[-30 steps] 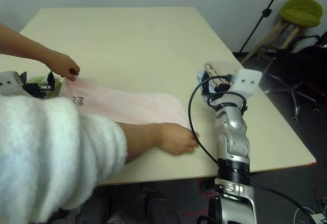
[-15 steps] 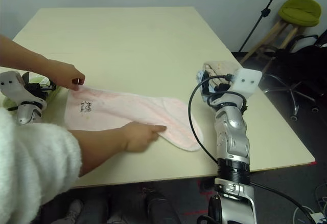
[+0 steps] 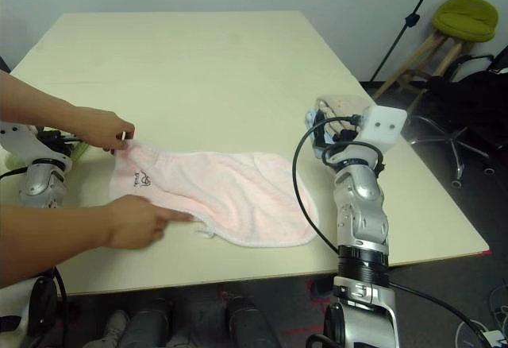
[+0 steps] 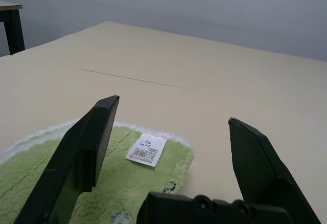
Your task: Fold the towel and set it aside.
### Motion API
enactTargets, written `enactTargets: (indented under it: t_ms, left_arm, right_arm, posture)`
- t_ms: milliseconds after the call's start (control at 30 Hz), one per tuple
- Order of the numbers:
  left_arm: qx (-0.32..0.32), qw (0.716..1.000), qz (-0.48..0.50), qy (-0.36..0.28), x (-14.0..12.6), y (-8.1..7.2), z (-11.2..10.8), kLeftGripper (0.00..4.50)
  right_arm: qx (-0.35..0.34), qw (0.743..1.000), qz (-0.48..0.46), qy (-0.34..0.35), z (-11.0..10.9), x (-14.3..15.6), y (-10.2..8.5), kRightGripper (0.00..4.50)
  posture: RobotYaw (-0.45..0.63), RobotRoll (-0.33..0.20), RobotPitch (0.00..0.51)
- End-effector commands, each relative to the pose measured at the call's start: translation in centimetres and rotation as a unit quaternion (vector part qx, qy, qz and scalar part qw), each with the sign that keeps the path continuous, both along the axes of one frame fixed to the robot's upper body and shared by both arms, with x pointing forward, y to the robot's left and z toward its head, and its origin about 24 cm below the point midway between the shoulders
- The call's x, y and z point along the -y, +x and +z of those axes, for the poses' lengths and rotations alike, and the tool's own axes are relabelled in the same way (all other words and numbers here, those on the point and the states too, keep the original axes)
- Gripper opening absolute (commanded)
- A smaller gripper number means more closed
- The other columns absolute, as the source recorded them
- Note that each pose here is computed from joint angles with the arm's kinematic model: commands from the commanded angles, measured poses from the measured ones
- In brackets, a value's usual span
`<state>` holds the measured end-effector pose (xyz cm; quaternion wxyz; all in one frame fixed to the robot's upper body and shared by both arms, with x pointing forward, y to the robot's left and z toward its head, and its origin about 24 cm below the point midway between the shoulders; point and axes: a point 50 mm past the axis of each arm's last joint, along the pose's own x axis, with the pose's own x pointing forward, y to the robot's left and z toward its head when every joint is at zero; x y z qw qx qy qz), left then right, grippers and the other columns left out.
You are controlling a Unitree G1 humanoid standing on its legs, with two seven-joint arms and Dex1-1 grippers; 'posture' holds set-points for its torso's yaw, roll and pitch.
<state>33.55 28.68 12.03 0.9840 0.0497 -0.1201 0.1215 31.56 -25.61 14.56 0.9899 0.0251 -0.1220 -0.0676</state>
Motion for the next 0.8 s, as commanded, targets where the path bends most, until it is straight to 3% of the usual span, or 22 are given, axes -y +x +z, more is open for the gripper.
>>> enactTargets:
  t_ms: [33, 800]
  left_arm:
    - [-0.005, 1.0, 0.004, -0.007, -0.14, -0.18, -0.54, 4.5]
    - [-0.002, 1.0, 0.004, -0.014, 0.12, -0.2, -0.72, 4.5]
  right_arm:
    - [-0.006, 1.0, 0.002, -0.001, -0.05, -0.15, 0.28, 4.48]
    - [-0.007, 1.0, 0.002, -0.006, 0.13, 0.21, 0.27, 4.48]
  posture:
    - [0.0, 0.0, 0.091]
    - [0.01, 0.0, 0.094]
